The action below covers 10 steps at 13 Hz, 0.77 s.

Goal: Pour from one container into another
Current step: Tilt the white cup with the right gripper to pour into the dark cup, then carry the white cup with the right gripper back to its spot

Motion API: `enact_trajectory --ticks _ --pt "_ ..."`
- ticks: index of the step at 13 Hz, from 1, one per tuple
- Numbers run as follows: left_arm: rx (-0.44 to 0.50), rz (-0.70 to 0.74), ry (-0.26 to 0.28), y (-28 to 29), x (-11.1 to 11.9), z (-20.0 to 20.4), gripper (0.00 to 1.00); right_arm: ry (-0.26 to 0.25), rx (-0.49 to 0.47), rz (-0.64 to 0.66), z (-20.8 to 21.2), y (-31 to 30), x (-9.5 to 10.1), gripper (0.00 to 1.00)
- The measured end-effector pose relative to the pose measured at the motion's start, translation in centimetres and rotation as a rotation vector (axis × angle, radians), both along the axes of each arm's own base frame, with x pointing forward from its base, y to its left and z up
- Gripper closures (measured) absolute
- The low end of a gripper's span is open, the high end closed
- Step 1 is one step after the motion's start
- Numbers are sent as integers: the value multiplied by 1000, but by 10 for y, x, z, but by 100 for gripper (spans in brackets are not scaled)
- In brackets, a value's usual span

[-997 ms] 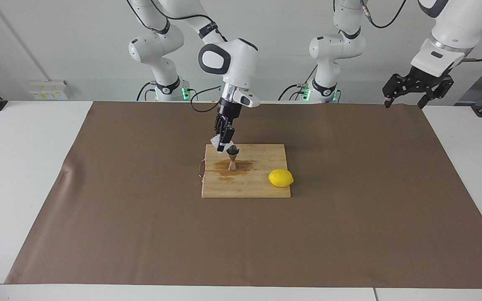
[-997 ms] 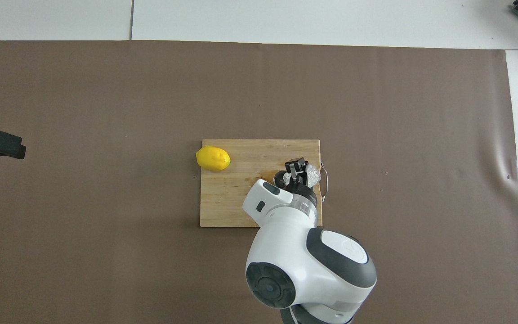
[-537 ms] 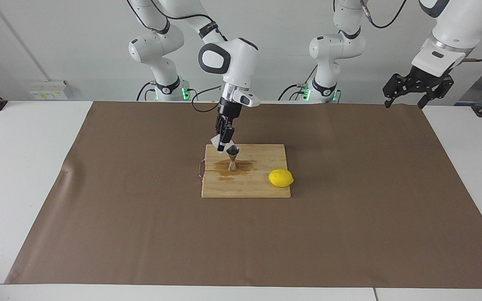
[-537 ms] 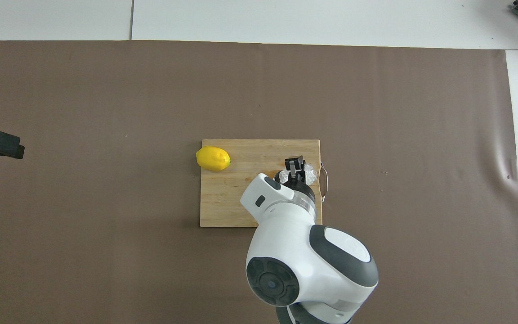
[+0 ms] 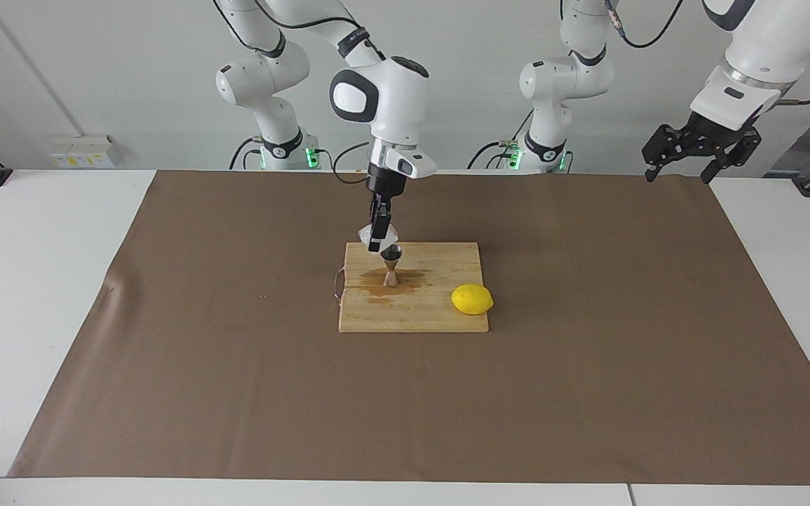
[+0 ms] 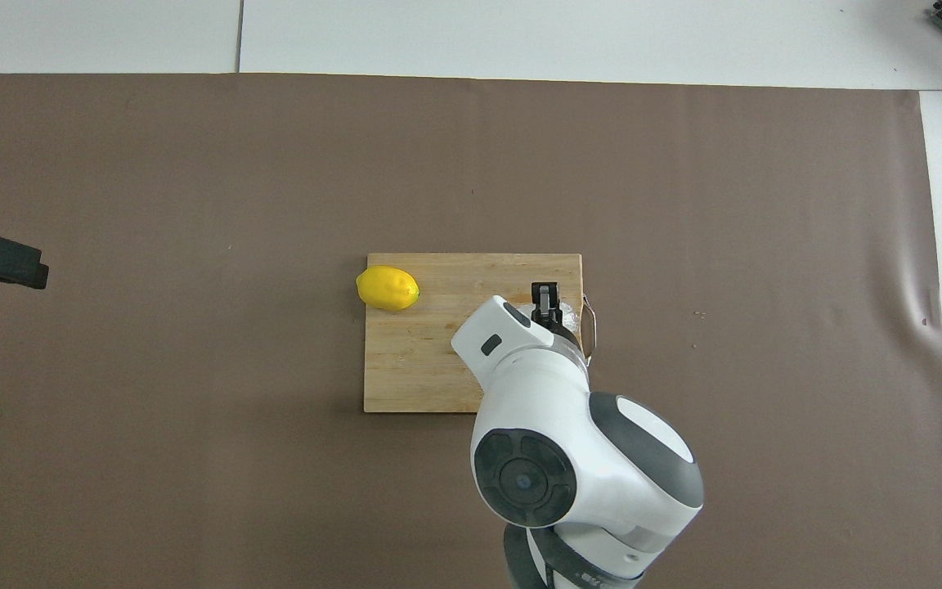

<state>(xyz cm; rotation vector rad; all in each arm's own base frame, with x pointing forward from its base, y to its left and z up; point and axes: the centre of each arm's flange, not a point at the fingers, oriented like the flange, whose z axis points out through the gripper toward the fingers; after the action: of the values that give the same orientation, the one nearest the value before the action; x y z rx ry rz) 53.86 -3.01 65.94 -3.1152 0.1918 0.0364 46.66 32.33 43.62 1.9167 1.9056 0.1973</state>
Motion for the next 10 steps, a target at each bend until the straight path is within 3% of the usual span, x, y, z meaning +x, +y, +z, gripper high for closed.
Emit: enact_trajectory --ticks 3,10 --pt "0 0 0 0 0 0 0 76 61 -17 0 -23 15 49" --pt "1 -8 -10 -5 -3 5 0 183 236 -26 -1 -80 51 49"
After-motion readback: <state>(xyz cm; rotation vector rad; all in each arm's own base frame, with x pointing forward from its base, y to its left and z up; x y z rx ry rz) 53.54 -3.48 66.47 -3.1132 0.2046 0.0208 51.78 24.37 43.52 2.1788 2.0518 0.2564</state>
